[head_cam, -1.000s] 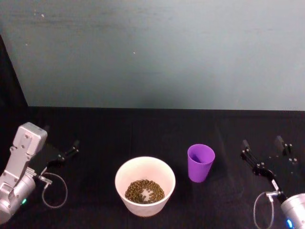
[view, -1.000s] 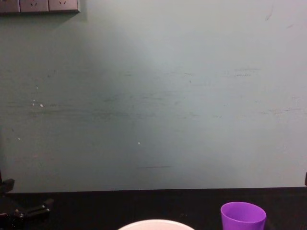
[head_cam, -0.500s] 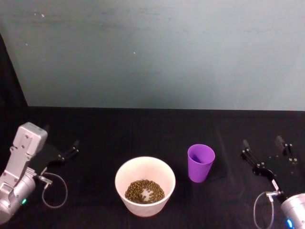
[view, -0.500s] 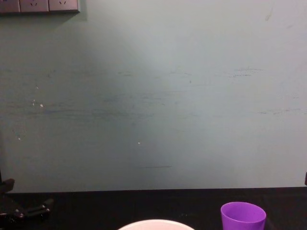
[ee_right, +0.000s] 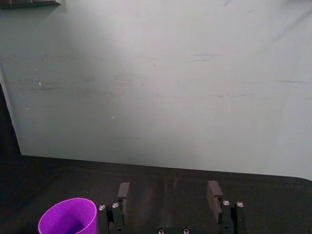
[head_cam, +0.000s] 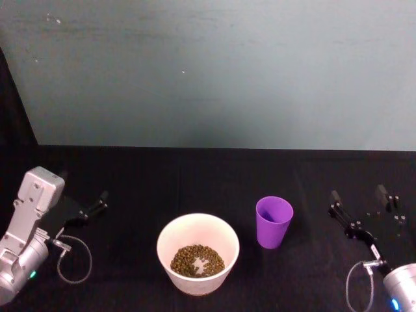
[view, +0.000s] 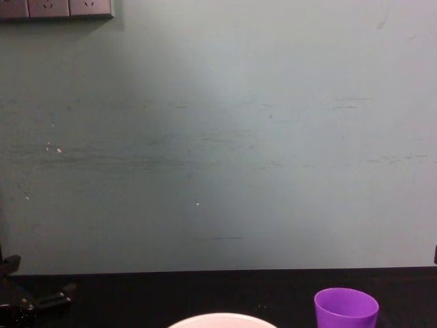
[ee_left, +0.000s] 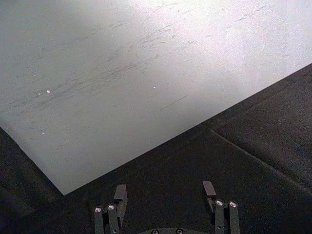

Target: Pick up the cup and pour the mung beans from the cup into the bowl.

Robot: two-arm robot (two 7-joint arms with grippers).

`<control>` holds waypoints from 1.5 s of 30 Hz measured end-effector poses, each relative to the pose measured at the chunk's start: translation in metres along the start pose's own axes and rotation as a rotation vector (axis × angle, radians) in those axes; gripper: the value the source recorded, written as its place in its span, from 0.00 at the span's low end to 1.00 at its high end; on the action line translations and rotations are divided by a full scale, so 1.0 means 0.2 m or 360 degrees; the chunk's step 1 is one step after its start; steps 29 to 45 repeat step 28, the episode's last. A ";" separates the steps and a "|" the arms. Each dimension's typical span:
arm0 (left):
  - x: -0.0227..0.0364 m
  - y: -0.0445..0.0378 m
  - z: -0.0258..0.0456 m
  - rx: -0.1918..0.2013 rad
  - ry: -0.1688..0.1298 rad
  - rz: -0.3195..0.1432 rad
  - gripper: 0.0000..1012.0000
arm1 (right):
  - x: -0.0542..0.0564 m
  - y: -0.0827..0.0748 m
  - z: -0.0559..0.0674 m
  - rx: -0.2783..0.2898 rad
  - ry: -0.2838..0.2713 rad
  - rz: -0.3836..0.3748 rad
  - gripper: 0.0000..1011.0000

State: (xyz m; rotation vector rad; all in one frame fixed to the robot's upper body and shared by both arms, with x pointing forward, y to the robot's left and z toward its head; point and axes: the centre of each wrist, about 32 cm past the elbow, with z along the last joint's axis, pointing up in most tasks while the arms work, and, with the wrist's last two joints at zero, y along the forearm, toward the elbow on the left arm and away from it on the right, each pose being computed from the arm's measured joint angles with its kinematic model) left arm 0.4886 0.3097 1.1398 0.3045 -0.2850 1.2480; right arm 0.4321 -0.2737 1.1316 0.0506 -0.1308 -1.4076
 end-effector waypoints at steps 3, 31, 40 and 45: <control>0.000 0.000 0.000 0.0000 0.0000 0.0000 0.99 | 0.00 0.00 0.00 0.0000 0.0000 0.0000 0.99; 0.000 0.000 0.000 0.0000 0.0000 0.0000 0.99 | 0.00 0.00 0.00 0.0000 0.0000 0.0000 0.99; 0.000 0.000 0.000 0.0000 0.0000 0.0000 0.99 | 0.00 0.00 0.00 0.0000 0.0000 0.0000 0.99; 0.000 0.000 0.000 0.0000 0.0000 0.0000 0.99 | 0.00 0.00 0.00 0.0000 0.0000 0.0000 0.99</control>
